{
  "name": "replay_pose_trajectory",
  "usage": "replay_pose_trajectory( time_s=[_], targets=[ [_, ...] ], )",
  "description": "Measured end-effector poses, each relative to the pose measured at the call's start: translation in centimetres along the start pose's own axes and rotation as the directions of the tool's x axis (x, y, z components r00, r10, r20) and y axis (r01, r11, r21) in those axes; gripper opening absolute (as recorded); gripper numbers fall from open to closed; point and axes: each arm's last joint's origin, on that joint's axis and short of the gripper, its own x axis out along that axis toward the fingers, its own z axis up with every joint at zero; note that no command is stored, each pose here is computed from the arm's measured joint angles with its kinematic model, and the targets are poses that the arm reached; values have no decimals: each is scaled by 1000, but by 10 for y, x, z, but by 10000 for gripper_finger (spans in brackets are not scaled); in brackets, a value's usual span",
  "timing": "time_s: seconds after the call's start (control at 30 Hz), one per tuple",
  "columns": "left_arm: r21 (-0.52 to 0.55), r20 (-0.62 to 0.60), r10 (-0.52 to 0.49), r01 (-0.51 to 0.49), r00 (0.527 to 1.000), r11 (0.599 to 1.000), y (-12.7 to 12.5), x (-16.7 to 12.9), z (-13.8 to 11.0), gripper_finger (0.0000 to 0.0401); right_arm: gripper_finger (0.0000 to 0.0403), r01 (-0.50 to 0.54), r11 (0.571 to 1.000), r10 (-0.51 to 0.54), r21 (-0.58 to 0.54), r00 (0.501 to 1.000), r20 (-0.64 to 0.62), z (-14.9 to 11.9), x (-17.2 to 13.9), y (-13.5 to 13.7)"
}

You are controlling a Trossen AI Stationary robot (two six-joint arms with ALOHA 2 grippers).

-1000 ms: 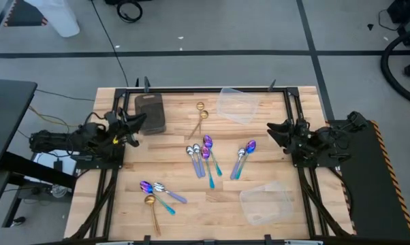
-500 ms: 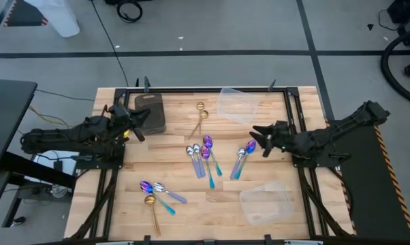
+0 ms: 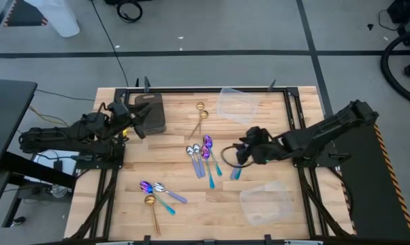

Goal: Sort silverware by color (type)
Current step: Put the blue spoon into the top transparent bin

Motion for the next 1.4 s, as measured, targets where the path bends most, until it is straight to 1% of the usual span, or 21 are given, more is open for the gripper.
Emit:
replay_pose_trajectory(
  time_s=[0.2, 0.33, 0.43, 0.57, 0.7, 0.9, 0.97, 1.03, 1.2, 1.27, 1.33, 1.4],
  targets=[
    [1, 0, 0, 0, 1000, 1000, -1, 2, 0, 116, 205, 87, 993, -71, 85, 982, -176, -4, 23, 17],
    [1, -8, 0, 0, 1000, 1000, -2, 2, -1, 117, 200, 172, 980, -134, 96, 939, -315, -12, 36, 25],
    [-20, -16, -3, 3, 1000, 1000, -2, 2, -2, 117, 194, 253, 964, -201, 77, 890, -409, -15, 40, 30],
    [-18, -21, -11, 10, 1000, 1000, -3, 2, -3, 117, 187, 360, 932, -292, 32, 802, -521, -19, 49, 33],
    [-13, -21, -11, 11, 1000, 1000, -3, 2, -3, 117, 185, 417, 909, -332, -2, 721, -608, -22, 60, 33],
    [-4, -19, -8, 8, 1000, 1000, -3, 2, -2, 117, 185, 488, 869, -409, -79, 621, -669, -28, 76, 18],
    [19, -16, -8, 8, 1000, 1000, -2, 2, -2, 117, 185, 476, 876, -393, -74, 618, -681, -28, 80, 16],
    [35, -15, -8, 9, 1000, 999, -3, 2, -2, 117, 185, 471, 880, -381, -60, 625, -681, -27, 84, 13],
    [46, -13, -8, 9, 1000, 999, -3, 2, -2, 117, 185, 506, 861, -402, -57, 606, -686, -31, 86, -4],
    [66, -13, -8, 9, 1000, 998, -3, 2, -2, 117, 185, 511, 859, -386, -23, 618, -685, -36, 88, -10],
    [85, -13, -8, 10, 1000, 996, -3, 2, -2, 117, 185, 494, 869, -347, 23, 643, -683, -41, 93, -15],
    [91, -12, -8, 10, 1000, 996, -3, 2, -2, 117, 185, 509, 860, -345, 41, 639, -688, -46, 96, -21]
  ],
)
